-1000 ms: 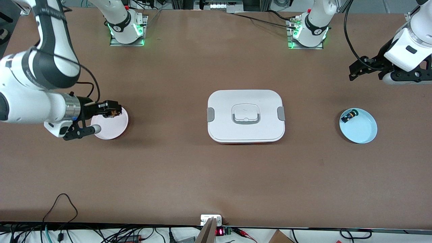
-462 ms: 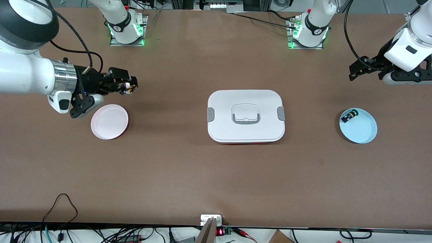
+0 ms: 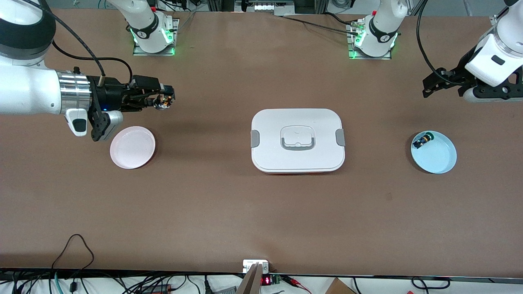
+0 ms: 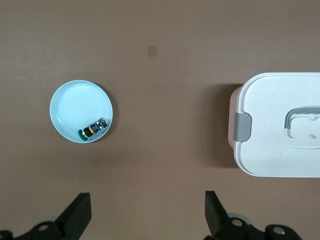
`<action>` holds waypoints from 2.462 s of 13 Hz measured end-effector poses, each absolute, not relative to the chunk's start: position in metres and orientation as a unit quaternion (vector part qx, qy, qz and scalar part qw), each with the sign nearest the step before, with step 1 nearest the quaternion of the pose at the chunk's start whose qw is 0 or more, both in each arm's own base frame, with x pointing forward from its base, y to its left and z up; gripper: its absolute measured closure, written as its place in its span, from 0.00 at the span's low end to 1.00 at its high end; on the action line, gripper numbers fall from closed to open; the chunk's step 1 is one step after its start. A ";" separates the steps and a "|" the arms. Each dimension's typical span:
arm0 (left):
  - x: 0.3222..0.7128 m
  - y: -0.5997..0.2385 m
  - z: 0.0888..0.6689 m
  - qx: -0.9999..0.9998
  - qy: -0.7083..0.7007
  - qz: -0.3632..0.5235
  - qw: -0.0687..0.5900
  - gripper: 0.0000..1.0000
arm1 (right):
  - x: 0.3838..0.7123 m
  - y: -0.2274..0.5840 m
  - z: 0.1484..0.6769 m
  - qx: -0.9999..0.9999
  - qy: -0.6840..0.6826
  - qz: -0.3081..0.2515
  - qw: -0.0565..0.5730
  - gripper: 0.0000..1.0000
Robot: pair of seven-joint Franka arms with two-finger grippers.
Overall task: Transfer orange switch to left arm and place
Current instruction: 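Carry the switch over the box while the left gripper reaches toward it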
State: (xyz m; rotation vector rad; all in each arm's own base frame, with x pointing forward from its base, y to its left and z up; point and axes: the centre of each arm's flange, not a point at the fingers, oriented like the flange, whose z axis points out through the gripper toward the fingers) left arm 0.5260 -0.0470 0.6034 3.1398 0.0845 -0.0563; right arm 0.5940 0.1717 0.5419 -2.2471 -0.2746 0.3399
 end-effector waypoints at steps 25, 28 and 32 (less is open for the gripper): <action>0.523 -0.101 0.565 0.959 0.029 -0.161 0.232 0.00 | 0.571 0.333 0.511 -0.643 -0.531 -0.192 0.517 0.28; 0.531 -0.110 0.552 0.917 0.038 -0.208 0.338 0.00 | 0.556 0.371 0.497 -0.592 -0.537 -0.269 0.538 0.28; 0.542 -0.117 0.543 0.873 -0.001 -0.197 0.447 0.00 | 0.537 0.411 0.469 -0.574 -0.511 -0.321 0.554 0.28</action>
